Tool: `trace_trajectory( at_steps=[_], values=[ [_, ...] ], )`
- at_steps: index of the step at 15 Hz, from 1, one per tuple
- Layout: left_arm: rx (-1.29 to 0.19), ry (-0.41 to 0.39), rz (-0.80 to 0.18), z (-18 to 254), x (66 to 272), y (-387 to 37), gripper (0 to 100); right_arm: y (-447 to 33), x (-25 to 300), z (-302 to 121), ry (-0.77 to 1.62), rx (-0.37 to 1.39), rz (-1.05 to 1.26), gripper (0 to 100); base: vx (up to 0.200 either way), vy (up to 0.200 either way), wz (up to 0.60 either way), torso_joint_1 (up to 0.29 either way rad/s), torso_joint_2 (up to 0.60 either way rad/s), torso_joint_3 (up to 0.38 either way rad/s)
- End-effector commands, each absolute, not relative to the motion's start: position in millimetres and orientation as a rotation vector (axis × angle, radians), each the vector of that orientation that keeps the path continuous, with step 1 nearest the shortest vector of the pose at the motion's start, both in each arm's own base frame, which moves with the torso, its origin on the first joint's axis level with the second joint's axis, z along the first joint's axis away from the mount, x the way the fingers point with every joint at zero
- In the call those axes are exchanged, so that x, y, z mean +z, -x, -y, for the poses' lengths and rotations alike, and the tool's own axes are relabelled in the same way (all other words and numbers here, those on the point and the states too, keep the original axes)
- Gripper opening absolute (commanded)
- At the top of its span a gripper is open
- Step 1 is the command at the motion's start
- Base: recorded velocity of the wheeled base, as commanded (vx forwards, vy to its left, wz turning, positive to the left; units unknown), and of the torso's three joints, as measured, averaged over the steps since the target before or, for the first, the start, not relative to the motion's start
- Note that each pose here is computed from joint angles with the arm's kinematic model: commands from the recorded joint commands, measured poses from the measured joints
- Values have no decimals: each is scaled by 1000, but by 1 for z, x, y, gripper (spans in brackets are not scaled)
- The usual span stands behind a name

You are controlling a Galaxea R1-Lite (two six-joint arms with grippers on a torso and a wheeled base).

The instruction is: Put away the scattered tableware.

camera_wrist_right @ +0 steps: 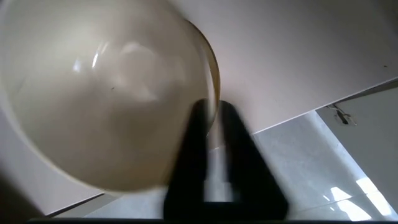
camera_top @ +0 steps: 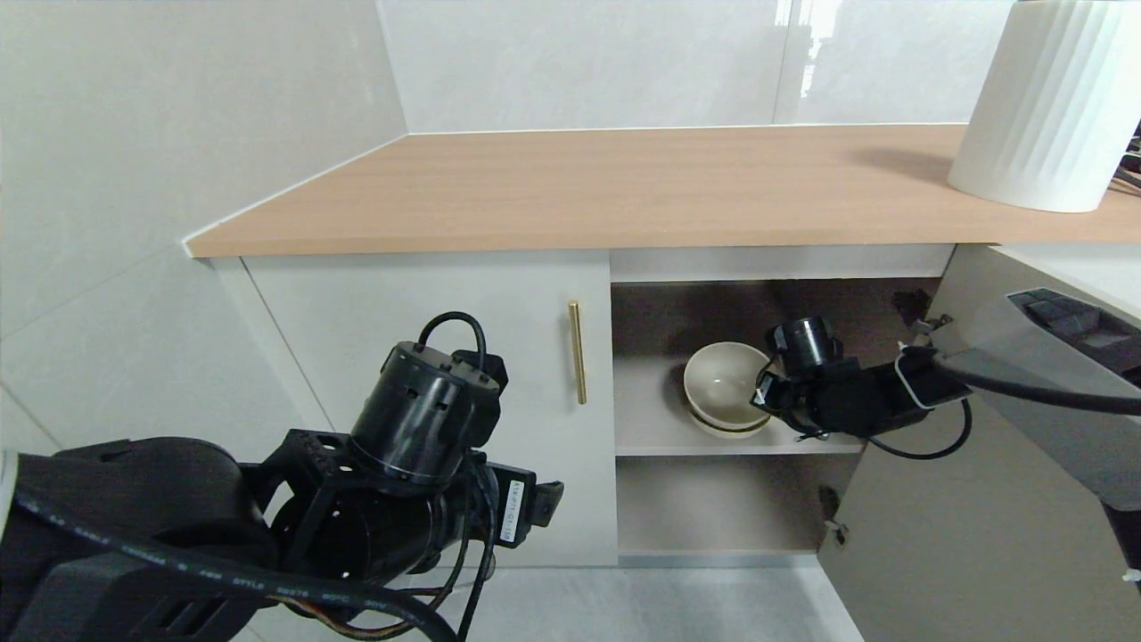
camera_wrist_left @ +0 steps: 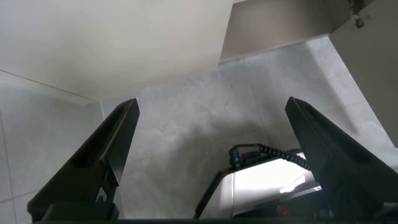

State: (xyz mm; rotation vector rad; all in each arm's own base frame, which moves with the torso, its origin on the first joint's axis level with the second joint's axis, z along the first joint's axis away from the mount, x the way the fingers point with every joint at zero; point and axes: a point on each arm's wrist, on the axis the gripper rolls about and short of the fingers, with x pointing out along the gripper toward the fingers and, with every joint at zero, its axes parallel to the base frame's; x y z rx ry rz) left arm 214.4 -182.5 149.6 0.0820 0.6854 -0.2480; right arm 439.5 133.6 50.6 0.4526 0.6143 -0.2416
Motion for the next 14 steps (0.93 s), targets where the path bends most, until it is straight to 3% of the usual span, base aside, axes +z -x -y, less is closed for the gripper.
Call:
trace_trajectory(
  at_steps=[1, 6, 9, 14],
  values=[
    [-247, -83, -686, 183, 149, -215, 100, -440, 49, -134, -450, -243, -618, 100, 0, 0, 0, 0, 0, 0],
    [-247, -81, -683, 182, 150, -214, 100, -438, 51, -134, -452, -241, -619, 100, 0, 0, 0, 0, 0, 0],
    [-241, -68, -676, 178, 153, -213, 100, -420, 73, -137, -452, -209, -622, 100, 0, 0, 0, 0, 0, 0],
    [-205, 8, -618, 138, 175, -196, 100, -318, 140, -152, -394, 44, -688, 100, 0, 0, 0, 0, 0, 0]
  ],
)
